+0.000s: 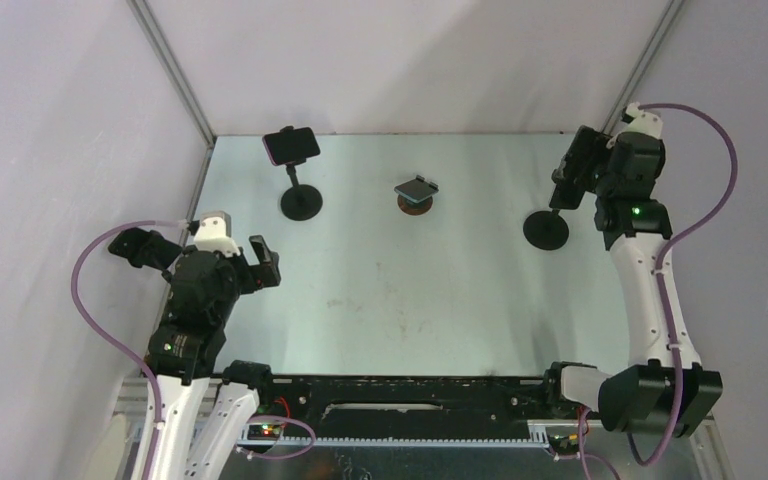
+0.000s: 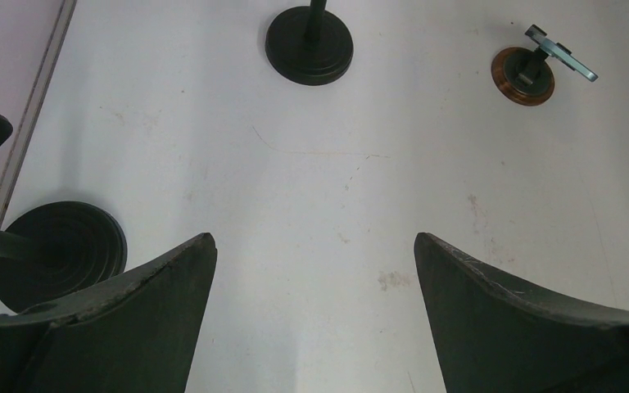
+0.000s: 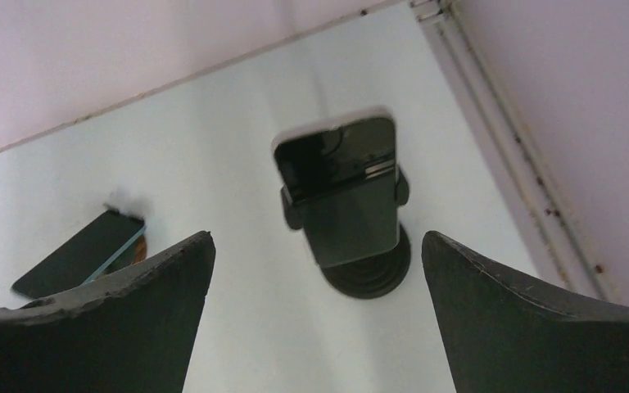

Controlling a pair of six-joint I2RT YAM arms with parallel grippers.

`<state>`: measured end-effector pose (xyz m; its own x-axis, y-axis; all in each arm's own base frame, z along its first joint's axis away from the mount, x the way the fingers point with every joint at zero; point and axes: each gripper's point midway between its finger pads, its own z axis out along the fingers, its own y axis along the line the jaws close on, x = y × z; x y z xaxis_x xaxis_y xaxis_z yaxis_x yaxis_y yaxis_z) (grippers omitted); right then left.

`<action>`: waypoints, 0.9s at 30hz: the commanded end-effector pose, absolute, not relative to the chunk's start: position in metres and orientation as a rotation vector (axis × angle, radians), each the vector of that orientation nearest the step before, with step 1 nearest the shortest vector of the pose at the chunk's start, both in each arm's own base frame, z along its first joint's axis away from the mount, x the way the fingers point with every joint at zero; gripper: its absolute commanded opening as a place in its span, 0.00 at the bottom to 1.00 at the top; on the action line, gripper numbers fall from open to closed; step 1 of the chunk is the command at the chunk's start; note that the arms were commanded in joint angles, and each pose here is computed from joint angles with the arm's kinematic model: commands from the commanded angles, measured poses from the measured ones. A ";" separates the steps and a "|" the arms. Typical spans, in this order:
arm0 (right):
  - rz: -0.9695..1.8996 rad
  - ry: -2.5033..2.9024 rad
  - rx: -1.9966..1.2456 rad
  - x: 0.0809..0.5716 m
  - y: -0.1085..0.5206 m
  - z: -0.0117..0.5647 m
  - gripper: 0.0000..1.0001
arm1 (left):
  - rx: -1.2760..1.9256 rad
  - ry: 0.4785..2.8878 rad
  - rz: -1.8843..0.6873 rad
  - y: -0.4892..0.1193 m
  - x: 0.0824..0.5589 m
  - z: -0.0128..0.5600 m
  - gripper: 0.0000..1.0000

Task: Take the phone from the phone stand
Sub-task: Pick up the phone stand with the phone at the center of the board.

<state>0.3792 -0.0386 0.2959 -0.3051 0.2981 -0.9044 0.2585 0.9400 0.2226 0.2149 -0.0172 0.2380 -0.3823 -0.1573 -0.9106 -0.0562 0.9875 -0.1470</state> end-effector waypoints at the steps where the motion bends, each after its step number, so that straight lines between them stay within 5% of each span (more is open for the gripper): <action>1: -0.099 1.835 0.378 0.394 -0.062 0.325 1.00 | -0.159 1.933 -0.126 -0.019 0.218 0.243 0.98; 27: -0.053 1.943 0.257 0.470 -0.066 0.253 1.00 | -0.147 1.934 -0.138 -0.021 0.218 0.243 0.98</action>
